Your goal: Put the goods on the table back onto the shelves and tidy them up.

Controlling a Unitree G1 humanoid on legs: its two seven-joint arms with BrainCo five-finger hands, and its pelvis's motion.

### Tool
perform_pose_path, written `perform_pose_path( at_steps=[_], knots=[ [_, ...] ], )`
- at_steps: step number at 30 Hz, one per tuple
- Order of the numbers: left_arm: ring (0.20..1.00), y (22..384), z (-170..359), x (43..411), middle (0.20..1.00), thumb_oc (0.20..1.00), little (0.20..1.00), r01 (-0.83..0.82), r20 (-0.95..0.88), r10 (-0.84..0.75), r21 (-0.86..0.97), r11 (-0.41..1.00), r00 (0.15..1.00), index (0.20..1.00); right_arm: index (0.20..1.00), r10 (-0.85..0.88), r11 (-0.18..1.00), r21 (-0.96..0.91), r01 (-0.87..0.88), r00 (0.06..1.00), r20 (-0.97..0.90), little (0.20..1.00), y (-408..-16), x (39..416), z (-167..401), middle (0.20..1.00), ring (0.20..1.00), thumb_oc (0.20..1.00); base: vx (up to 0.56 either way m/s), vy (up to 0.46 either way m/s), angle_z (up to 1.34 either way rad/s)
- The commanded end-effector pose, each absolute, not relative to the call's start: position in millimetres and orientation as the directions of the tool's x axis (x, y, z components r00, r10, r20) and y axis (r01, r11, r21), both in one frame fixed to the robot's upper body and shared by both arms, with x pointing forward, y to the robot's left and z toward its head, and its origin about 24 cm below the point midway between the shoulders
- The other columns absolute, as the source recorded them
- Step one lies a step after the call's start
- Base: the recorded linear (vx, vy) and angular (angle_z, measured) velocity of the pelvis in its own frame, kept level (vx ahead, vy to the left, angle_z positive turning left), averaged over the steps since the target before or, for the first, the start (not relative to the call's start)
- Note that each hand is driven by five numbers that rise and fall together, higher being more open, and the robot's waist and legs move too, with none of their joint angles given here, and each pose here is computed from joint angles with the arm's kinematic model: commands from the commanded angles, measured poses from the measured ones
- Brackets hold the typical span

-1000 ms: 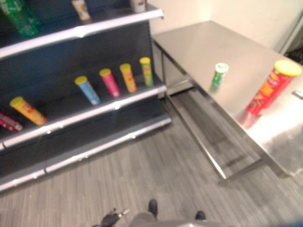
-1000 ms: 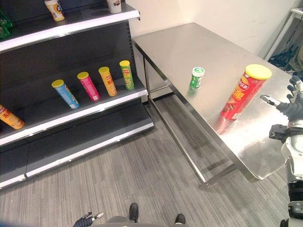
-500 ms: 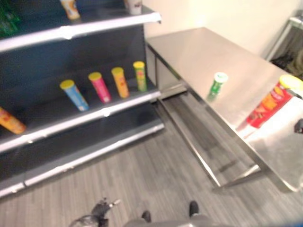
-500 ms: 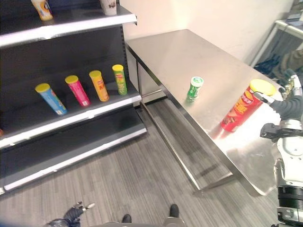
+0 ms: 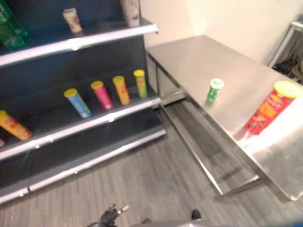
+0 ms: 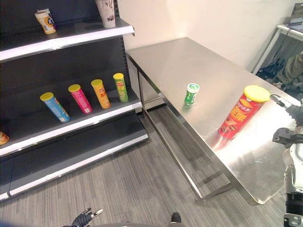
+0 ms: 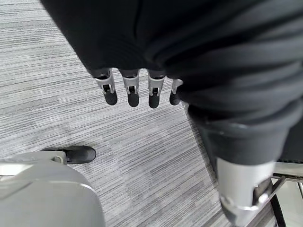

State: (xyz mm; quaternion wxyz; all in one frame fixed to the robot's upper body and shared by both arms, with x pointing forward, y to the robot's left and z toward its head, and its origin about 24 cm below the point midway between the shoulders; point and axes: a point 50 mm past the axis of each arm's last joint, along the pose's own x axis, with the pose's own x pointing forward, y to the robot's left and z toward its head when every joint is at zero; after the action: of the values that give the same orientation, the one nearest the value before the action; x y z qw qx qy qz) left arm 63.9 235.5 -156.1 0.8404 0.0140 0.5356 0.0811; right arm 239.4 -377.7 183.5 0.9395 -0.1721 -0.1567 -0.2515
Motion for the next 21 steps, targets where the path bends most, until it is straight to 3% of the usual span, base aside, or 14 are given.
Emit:
perform_pose_path(
  at_steps=[1,10,21],
  knots=[
    [1.0,257.0,-149.6,79.6,1.0,1.0,1.0,-0.094,-0.876,0.199,0.175,0.98,0.439,1.0,1.0,-0.322,0.854,-0.238,0.463,0.829,0.457,1.0,-368.6,246.0,205.2,1.0,1.0,1.0,0.0,0.0,0.0],
    [1.0,250.4,-150.7,80.7,1.0,1.0,1.0,-0.085,-0.879,0.17,0.147,0.985,0.445,1.0,1.0,-0.268,0.858,-0.35,0.376,0.909,0.321,1.0,-365.7,256.2,186.2,1.0,1.0,1.0,0.0,0.0,0.0],
    [1.0,250.0,-150.3,83.1,1.0,1.0,1.0,-0.089,-0.873,0.184,0.161,0.983,0.452,1.0,1.0,-0.296,0.799,-0.418,0.433,0.887,0.354,1.0,-368.5,251.4,193.3,1.0,1.0,1.0,0.0,0.0,0.04]
  ],
)
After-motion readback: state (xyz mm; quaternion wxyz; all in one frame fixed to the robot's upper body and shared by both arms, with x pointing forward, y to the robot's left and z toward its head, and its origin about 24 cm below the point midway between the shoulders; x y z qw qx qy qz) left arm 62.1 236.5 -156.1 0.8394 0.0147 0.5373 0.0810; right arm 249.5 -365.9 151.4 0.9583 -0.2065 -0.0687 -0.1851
